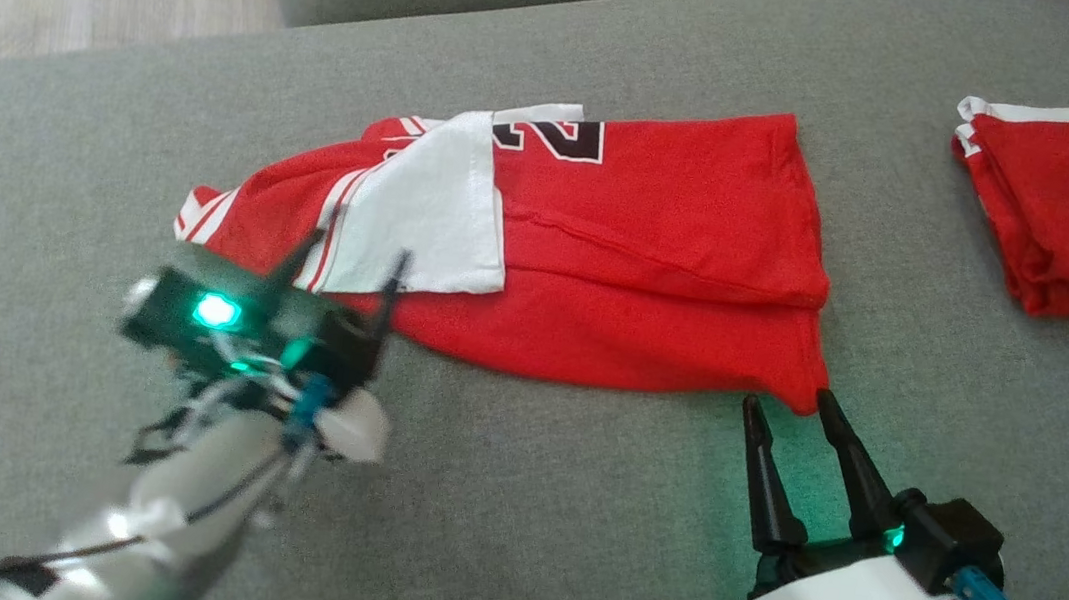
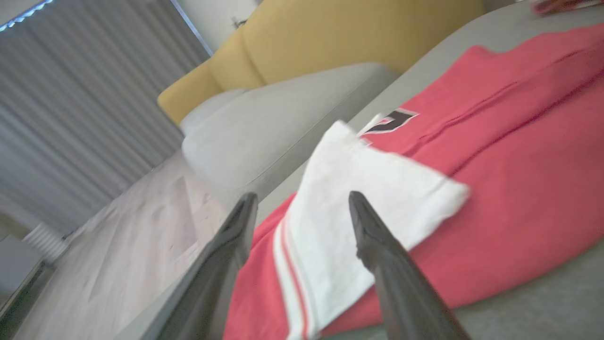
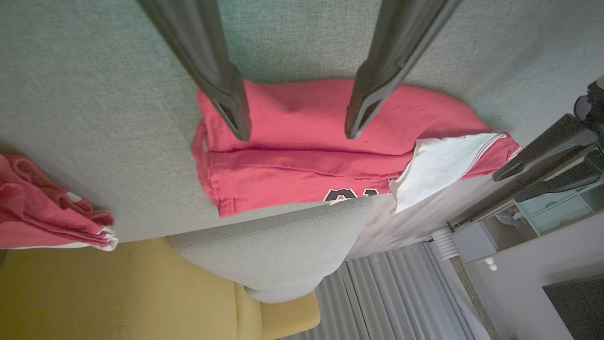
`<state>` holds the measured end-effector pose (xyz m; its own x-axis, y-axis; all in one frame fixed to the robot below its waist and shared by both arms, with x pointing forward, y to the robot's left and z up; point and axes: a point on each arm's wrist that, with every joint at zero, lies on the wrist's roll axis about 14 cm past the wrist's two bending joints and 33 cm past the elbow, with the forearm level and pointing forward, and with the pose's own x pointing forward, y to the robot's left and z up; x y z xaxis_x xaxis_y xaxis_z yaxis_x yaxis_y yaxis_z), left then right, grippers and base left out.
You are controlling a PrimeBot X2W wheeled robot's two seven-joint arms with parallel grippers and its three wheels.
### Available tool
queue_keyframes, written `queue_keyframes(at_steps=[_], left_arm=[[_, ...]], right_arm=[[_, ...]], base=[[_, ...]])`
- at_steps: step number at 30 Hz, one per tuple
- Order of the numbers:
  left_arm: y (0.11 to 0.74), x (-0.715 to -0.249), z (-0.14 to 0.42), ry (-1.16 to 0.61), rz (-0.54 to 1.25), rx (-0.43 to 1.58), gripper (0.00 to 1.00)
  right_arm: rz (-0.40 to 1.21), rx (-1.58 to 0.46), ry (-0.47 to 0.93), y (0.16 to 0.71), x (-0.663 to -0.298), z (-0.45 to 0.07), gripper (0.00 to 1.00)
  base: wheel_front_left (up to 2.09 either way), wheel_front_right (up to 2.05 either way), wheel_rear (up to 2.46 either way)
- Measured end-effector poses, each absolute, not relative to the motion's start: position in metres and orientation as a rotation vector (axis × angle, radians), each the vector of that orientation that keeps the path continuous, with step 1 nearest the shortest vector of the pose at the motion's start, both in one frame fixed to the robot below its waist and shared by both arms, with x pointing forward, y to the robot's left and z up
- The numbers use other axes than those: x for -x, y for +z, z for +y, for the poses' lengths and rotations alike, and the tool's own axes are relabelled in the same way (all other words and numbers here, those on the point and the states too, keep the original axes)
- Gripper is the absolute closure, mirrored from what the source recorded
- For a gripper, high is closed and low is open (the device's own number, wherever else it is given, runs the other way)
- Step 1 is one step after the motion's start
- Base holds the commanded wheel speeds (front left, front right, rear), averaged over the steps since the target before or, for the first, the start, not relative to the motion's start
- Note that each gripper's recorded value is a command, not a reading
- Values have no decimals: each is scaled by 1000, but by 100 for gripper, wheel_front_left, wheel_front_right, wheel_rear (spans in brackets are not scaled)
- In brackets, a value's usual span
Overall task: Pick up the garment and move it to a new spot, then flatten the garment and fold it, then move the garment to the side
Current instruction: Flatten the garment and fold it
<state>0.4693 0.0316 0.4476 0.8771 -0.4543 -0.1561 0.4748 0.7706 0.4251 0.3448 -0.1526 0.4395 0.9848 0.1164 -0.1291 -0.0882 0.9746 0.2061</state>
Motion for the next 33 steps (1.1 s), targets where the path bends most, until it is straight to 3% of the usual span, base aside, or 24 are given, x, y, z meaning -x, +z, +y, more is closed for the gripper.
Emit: queue_keyframes(at_steps=[10, 26, 29, 33], left_arm=[[422, -426, -45, -785, 50, -534, 0], [387, -448, -45, -776, 159, -665, 0], [393, -455, -49, -771, 134, -657, 7], [394, -457, -49, -759, 136, -640, 26]], right_arm=[[151, -195, 119, 436, -354, -149, 0], [174, -180, 83, 430, -350, -162, 0], [175, -179, 81, 430, -350, -163, 0], [172, -178, 83, 430, -351, -163, 0]], base=[[0, 0, 0], [0, 0, 0], [0, 0, 0], [0, 0, 0]])
